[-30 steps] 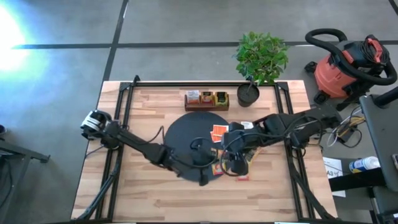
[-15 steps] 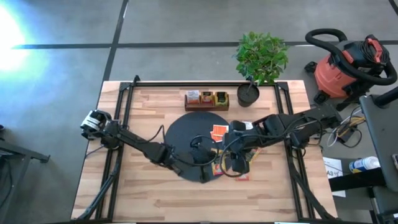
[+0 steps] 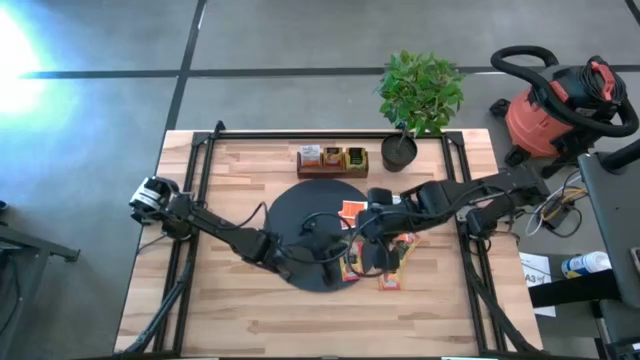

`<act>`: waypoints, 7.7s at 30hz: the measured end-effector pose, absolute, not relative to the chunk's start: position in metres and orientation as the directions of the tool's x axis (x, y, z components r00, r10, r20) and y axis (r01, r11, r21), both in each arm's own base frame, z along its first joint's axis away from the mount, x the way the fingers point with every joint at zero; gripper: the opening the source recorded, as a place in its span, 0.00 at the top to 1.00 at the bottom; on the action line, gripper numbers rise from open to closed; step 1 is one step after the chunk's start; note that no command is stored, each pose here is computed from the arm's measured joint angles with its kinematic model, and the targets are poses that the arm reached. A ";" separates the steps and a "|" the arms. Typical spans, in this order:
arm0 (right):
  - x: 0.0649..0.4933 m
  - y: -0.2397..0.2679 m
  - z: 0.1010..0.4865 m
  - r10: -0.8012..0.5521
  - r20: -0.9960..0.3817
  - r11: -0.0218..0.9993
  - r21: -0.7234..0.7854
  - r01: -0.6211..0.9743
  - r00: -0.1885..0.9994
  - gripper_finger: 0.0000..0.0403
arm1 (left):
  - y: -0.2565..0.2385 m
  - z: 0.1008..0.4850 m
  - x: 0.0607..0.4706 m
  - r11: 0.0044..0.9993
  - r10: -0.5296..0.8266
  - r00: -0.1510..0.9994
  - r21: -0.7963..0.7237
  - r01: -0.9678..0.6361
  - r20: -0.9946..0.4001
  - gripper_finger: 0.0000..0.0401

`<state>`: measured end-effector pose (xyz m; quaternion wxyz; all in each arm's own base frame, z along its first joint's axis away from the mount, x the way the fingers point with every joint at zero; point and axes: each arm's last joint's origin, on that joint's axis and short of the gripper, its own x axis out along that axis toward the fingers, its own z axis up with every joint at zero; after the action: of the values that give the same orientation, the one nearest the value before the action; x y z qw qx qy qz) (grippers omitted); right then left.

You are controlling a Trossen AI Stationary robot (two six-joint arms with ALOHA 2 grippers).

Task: Pick & Place Tea
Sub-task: Put the yellow tea bag into the right section of the brown wooden organizer, then put the orange tea bag into the middle section of the brown wooden organizer

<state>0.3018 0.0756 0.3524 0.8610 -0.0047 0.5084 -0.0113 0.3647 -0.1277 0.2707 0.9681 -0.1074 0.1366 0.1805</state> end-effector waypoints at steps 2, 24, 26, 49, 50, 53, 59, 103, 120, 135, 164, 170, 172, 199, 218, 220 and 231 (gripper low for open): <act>0.303 0.068 0.352 -0.045 -0.875 0.999 -0.042 0.017 0.481 0.98 | -0.127 0.268 0.362 0.894 0.336 0.880 -0.182 -0.411 -0.334 0.71; 0.334 -0.131 0.283 -0.293 -0.936 0.956 -0.292 0.034 0.196 0.98 | -0.117 0.272 0.307 0.556 0.535 0.678 -0.394 -0.732 -0.505 0.65; 0.338 -0.141 0.273 -0.302 -0.940 0.953 -0.300 0.032 0.157 0.98 | -0.110 0.272 0.302 0.525 0.552 0.650 -0.388 -0.758 -0.523 0.65; 0.367 -0.166 0.231 -0.382 -0.921 0.924 -0.379 -0.050 -0.075 0.98 | -0.053 0.238 0.194 0.418 0.545 0.718 -0.601 -0.681 -0.433 0.65; 0.366 -0.166 0.231 -0.392 -0.915 0.920 -0.388 -0.060 -0.090 0.98 | -0.052 0.236 0.192 0.425 0.547 0.715 -0.592 -0.685 -0.435 0.65; 0.364 -0.165 0.231 -0.393 -0.913 0.919 -0.385 -0.089 -0.106 0.98 | -0.049 0.233 0.189 0.438 0.552 0.713 -0.577 -0.690 -0.433 0.65; 0.367 -0.164 0.225 -0.385 -0.916 0.919 -0.368 -0.144 -0.114 0.98 | -0.045 0.233 0.188 0.467 0.564 0.704 -0.537 -0.703 -0.431 0.65; 0.368 -0.150 0.225 -0.455 -0.875 0.872 -0.398 -0.286 -0.169 0.98 | -0.042 0.239 0.196 0.489 0.554 0.743 -0.576 -0.656 -0.375 0.65; 0.374 -0.154 0.198 -0.433 -0.871 0.881 -0.353 -0.315 -0.234 0.98 | -0.043 0.239 0.196 0.531 0.541 0.752 -0.542 -0.652 -0.375 0.65; 0.383 -0.160 0.193 -0.498 -0.846 0.862 -0.458 -0.215 -0.193 0.93 | -0.044 0.239 0.196 0.556 0.518 0.762 -0.524 -0.645 -0.388 0.65; 0.338 -0.189 0.319 -0.631 -0.755 0.739 -0.517 0.432 0.177 0.65 | -0.044 0.239 0.197 0.542 0.520 0.762 -0.540 -0.644 -0.387 0.65; 0.309 -0.165 0.328 -0.289 -0.929 0.898 -0.181 0.401 0.230 0.66 | -0.044 0.239 0.197 0.541 0.521 0.761 -0.541 -0.644 -0.386 0.65; 0.307 -0.148 0.320 -0.174 -0.966 0.930 -0.096 0.355 0.194 0.67 | -0.044 0.239 0.197 0.540 0.521 0.761 -0.541 -0.645 -0.386 0.65; 0.313 -0.007 0.196 0.361 -0.926 0.932 0.362 -0.008 0.108 0.76 | -0.068 0.206 0.253 0.634 0.252 0.887 -0.627 -0.453 -0.387 0.65; 0.300 0.031 0.170 0.338 -0.859 0.827 0.466 0.314 0.384 0.77 | -0.094 0.156 0.329 0.616 0.062 0.899 -0.692 -0.377 -0.434 0.68; 0.297 0.034 0.167 0.331 -0.854 0.824 0.469 0.319 0.401 0.77 | -0.092 0.152 0.327 0.585 0.067 0.893 -0.708 -0.396 -0.444 0.69; 0.286 0.048 0.152 0.325 -0.848 0.832 0.467 0.301 0.417 0.77 | -0.094 0.154 0.328 0.523 -0.021 0.914 -0.783 -0.336 -0.406 0.69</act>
<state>0.2856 0.0479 0.1520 0.7903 0.2900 0.5396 0.0079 0.3283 -0.0944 0.1537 0.8527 -0.4794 0.1860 0.0922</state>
